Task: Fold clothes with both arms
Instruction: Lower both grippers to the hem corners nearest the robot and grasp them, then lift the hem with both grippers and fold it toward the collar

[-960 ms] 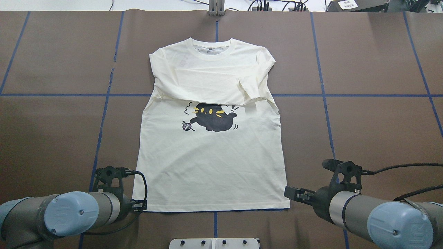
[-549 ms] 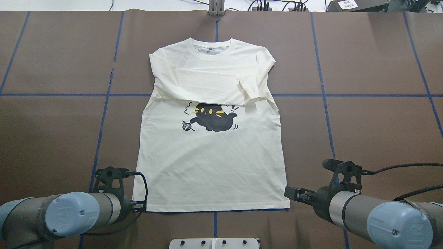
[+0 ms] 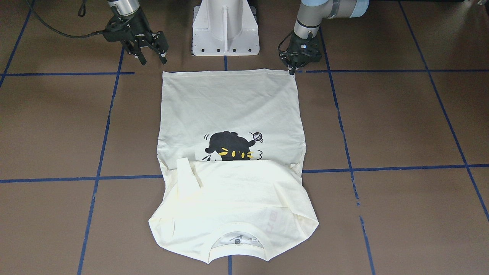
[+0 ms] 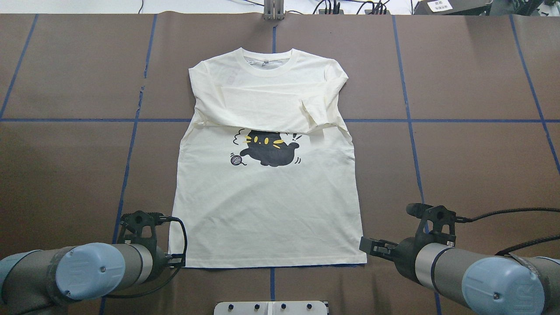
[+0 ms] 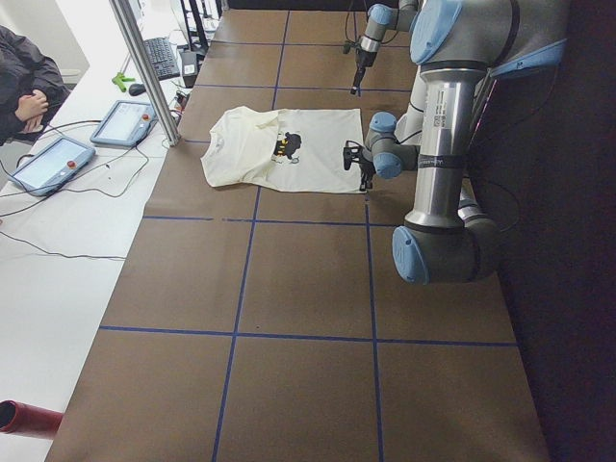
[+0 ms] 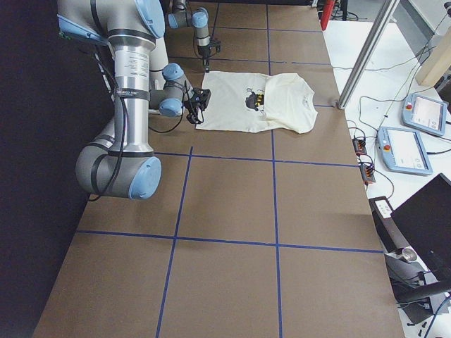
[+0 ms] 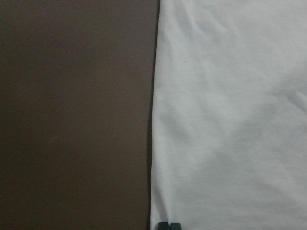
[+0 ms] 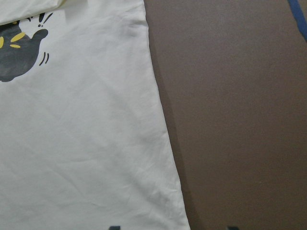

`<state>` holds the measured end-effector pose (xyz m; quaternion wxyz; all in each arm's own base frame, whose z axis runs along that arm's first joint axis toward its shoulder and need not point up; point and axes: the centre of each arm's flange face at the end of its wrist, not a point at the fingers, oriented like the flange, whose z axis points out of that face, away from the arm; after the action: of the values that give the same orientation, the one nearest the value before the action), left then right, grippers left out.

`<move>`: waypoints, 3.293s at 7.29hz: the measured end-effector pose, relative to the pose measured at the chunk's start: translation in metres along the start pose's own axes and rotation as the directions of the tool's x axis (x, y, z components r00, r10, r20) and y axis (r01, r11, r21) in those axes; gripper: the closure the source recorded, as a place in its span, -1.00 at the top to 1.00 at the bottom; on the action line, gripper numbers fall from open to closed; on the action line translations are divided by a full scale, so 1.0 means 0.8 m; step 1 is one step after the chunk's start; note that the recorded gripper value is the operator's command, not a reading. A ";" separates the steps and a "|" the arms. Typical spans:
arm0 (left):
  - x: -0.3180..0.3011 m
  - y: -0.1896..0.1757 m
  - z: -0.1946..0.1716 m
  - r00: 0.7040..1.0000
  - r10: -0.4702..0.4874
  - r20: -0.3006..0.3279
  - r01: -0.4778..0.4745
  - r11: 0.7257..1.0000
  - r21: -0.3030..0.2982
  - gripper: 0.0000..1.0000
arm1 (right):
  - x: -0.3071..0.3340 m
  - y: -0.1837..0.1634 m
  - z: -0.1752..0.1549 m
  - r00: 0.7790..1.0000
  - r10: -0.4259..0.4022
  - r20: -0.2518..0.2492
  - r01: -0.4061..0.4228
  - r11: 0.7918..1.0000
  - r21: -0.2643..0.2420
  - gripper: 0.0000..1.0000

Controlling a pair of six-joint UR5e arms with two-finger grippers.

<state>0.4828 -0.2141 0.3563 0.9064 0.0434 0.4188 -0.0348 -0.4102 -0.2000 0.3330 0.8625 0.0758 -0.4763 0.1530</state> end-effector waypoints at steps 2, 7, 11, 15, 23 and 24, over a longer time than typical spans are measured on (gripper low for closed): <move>0.009 -0.001 -0.023 0.999 0.002 -0.038 -0.002 1.000 0.001 -1.00 | -0.017 0.016 0.008 0.998 0.053 -0.030 -0.053 0.999 -0.005 -0.03; 0.014 -0.001 -0.036 0.998 0.002 -0.058 -0.002 1.000 0.001 -1.00 | -0.028 0.064 0.084 0.983 0.071 -0.172 -0.063 0.997 0.052 0.13; 0.013 -0.001 -0.036 0.998 0.002 -0.057 -0.002 1.000 0.000 -1.00 | -0.022 0.066 0.095 0.980 0.070 -0.187 -0.058 0.996 0.065 -1.00; 0.015 -0.002 -0.044 0.998 0.001 -0.068 -0.001 1.000 0.003 -1.00 | -0.024 0.059 0.090 0.983 0.072 -0.172 -0.054 0.993 0.107 -1.00; 0.039 -0.033 -0.331 0.994 0.030 -0.110 -0.041 0.994 -0.097 -1.00 | -0.092 0.005 -0.176 0.990 0.071 -0.123 -0.072 0.997 -0.004 -1.00; 0.041 -0.068 -0.325 0.994 0.063 -0.088 -0.067 0.997 -0.042 -1.00 | -0.118 -0.024 -0.157 0.990 0.072 -0.125 -0.070 0.997 0.024 -1.00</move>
<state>0.3021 -0.2408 0.1611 0.8889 0.0378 0.4566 0.0059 -0.3508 -0.2011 0.1862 0.8840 0.0575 -0.4220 0.1927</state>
